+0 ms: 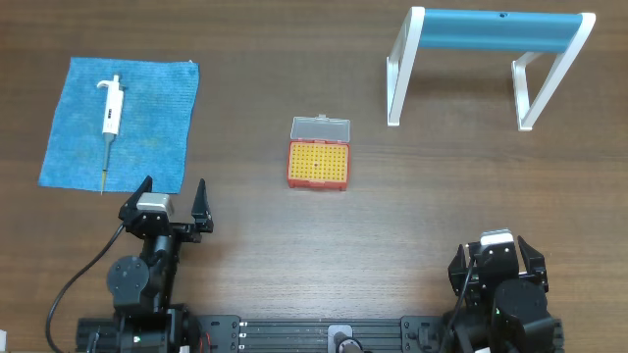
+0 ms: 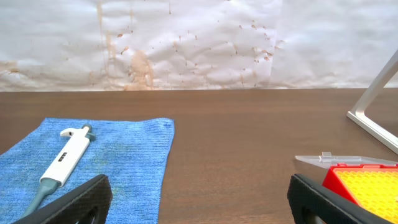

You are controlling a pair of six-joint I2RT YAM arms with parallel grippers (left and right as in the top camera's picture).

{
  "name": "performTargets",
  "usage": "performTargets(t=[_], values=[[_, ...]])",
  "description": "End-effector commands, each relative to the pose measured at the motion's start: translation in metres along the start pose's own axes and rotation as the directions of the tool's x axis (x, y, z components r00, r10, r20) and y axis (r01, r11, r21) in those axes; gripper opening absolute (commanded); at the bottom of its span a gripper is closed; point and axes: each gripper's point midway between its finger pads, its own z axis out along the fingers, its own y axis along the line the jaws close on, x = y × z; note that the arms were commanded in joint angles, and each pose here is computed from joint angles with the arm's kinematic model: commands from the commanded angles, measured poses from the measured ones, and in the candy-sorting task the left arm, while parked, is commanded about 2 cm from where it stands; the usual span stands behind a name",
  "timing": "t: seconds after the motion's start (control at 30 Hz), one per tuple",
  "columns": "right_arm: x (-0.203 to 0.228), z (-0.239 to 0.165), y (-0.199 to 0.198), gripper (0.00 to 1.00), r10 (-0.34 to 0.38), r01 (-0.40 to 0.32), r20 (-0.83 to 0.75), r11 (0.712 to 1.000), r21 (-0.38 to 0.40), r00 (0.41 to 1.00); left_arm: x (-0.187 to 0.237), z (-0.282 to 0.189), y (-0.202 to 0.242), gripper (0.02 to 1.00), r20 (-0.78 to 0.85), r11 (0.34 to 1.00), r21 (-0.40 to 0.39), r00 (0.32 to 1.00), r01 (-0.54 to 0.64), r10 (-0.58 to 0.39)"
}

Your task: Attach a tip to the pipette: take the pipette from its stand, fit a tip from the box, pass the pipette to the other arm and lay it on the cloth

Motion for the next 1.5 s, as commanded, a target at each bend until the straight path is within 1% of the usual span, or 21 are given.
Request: performTargets(t=[0.03,0.5,0.53,0.57,0.63,0.67,0.7,0.77,0.8,0.87,0.97,1.07,1.2,1.3,1.4,1.5], values=[[-0.001,-0.001,-0.001,0.899,-0.01,0.01,0.011,1.0,0.006,1.0,0.0,0.0,-0.003,0.915,0.008,1.0,0.016,1.0,-0.018,0.018],[-0.002,-0.001,0.0,0.899,-0.008,0.008,0.016,1.0,0.0,1.0,0.0,0.0,-0.003,0.917,0.008,1.0,0.016,1.0,-0.018,0.018],[-0.011,-0.001,0.002,0.899,0.005,-0.004,0.052,1.0,-0.015,0.999,0.0,0.0,-0.003,0.915,0.008,1.0,0.016,1.0,-0.019,0.018],[-0.026,-0.001,0.001,0.899,0.036,-0.034,0.114,0.999,-0.015,0.993,0.0,0.0,-0.003,0.915,0.008,1.0,0.016,1.0,-0.018,0.018],[-0.057,-0.001,0.0,0.899,0.091,-0.084,0.239,0.996,-0.038,0.967,0.0,0.0,-0.003,0.915,0.008,1.0,0.016,1.0,-0.019,0.018],[-0.081,-0.001,-0.001,0.901,0.126,-0.113,0.342,0.992,-0.057,0.931,0.0,0.0,-0.003,0.915,0.008,1.0,0.016,1.0,-0.019,0.018],[-0.102,-0.002,-0.001,0.899,0.147,-0.124,0.438,0.989,-0.081,0.887,0.0,0.0,-0.003,0.917,0.008,1.0,0.016,1.0,-0.019,0.018],[-0.122,0.002,-0.005,0.899,0.153,-0.124,0.554,0.988,-0.089,0.819,0.0,0.0,-0.003,0.917,0.008,1.0,0.016,1.0,-0.019,0.018],[-0.126,0.006,-0.007,0.901,0.148,-0.124,0.587,0.989,-0.082,0.796,0.0,0.0,-0.003,0.915,0.008,1.0,0.016,1.0,-0.018,0.018],[-0.119,0.025,-0.01,0.899,0.139,-0.131,0.614,0.99,-0.059,0.777,0.0,0.0,-0.003,0.915,0.008,1.0,0.016,1.0,-0.019,0.018],[-0.106,0.044,-0.007,0.901,0.14,-0.136,0.606,0.989,-0.053,0.783,0.0,0.0,-0.003,0.915,0.008,1.0,0.016,1.0,-0.018,0.018],[-0.095,0.057,0.004,0.901,0.135,-0.114,0.584,0.991,-0.072,0.8,0.0,0.0,-0.003,0.915,0.008,1.0,0.016,1.0,-0.018,0.018],[-0.086,0.069,0.022,0.901,0.049,-0.009,0.57,0.997,-0.073,0.82,0.0,0.0,-0.003,0.915,0.008,1.0,0.016,1.0,-0.018,0.018],[-0.077,0.077,0.036,0.899,-0.007,0.061,0.562,0.995,-0.077,0.827,0.0,0.0,-0.003,0.915,0.008,1.0,0.016,1.0,-0.019,0.018],[-0.066,0.086,0.044,0.901,-0.005,0.068,0.552,0.993,-0.093,0.834,0.0,0.0,-0.003,0.915,0.008,1.0,0.016,1.0,-0.019,0.018],[-0.07,0.082,0.041,0.899,-0.01,0.063,0.571,0.995,-0.073,0.821,0.0,0.0,-0.003,0.915,0.008,1.0,0.016,1.0,-0.019,0.018]])
